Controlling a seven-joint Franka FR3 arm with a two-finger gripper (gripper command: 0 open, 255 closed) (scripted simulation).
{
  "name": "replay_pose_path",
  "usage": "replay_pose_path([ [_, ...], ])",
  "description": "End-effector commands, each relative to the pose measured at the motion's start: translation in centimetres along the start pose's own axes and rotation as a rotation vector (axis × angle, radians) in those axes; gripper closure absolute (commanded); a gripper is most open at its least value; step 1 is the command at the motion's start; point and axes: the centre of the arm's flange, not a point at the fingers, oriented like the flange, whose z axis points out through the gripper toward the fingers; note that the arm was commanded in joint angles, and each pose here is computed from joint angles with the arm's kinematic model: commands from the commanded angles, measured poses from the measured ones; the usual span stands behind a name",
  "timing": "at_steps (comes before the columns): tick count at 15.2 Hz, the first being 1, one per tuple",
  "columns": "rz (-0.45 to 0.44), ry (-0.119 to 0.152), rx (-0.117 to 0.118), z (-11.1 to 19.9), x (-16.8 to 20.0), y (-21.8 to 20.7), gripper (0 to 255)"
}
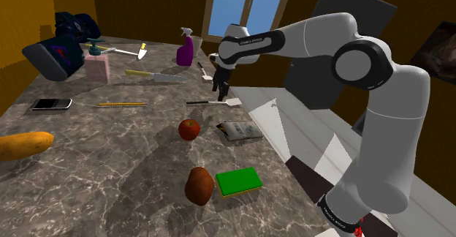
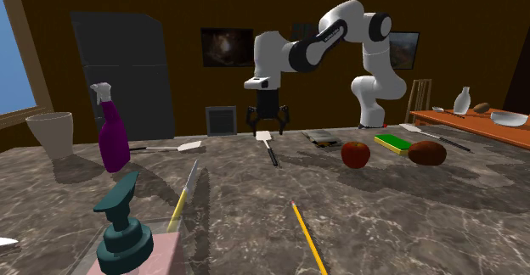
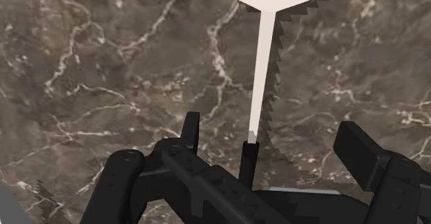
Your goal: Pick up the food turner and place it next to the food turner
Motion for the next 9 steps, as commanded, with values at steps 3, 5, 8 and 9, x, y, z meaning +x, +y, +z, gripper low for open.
replay_pose_path([
  [3, -0.004, 0.000, 0.000, 2.1, 0.1, 0.2, 0],
  [5, -0.004, 0.000, 0.000, 3.0, 0.1, 0.2, 0],
  [8, -0.004, 0.000, 0.000, 3.0, 0.1, 0.2, 0],
  [9, -0.004, 0.000, 0.000, 3.0, 0.1, 0.2, 0],
])
